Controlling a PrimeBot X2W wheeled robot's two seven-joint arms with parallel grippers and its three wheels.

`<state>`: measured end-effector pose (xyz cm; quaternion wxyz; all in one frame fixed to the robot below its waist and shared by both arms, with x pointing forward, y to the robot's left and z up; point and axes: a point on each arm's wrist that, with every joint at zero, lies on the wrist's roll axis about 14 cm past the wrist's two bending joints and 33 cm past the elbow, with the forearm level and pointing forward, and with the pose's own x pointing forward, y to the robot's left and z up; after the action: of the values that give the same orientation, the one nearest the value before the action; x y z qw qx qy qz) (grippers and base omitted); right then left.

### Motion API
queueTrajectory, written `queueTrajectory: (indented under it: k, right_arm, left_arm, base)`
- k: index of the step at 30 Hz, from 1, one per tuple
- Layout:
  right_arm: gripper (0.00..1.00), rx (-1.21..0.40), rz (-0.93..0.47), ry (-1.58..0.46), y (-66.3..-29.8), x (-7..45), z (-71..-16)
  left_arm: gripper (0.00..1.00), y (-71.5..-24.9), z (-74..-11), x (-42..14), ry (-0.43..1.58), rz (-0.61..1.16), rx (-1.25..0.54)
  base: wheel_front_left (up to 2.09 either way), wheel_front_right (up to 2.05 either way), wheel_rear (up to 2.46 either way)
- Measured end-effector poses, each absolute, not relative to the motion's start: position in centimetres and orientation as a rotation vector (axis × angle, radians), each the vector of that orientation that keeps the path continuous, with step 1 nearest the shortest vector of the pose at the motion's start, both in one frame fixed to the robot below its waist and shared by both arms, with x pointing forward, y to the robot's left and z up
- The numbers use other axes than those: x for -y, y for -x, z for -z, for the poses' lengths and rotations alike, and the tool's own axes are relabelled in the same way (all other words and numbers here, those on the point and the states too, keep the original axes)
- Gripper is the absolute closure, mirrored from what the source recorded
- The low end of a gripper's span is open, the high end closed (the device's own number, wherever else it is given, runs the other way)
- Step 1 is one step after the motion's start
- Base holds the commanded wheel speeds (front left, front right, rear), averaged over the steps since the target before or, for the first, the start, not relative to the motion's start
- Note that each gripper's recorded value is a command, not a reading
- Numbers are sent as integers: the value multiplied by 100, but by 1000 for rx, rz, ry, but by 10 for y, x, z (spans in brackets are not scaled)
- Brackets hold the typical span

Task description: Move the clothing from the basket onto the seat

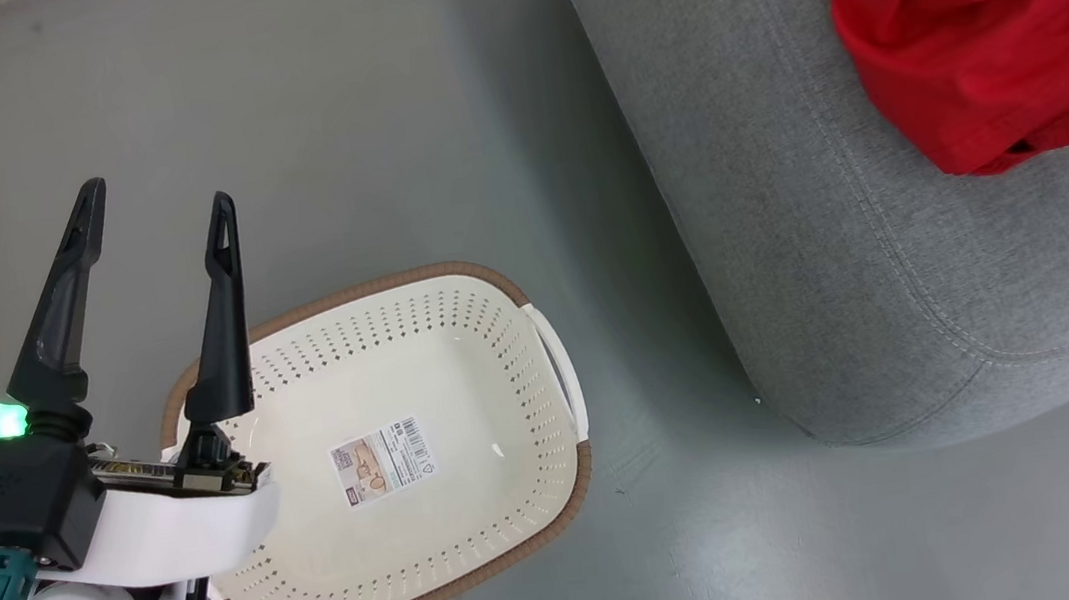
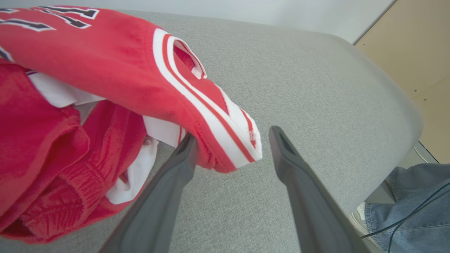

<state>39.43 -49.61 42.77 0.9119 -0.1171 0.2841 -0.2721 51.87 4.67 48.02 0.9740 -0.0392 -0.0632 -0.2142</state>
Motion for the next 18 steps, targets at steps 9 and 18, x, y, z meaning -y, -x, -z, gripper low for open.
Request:
queueTrajectory:
  k: [9, 18]
  right_arm:
    - [0, -517, 573, 245, -382, 502, -447]
    - [0, -391, 485, 275, -405, 481, -476]
  left_arm:
    - [0, -517, -488, -41, 104, 418, 151]
    - [0, -517, -503, -54, 112, 347, 182]
  base:
    - [0, 0, 0]
    - [0, 0, 0]
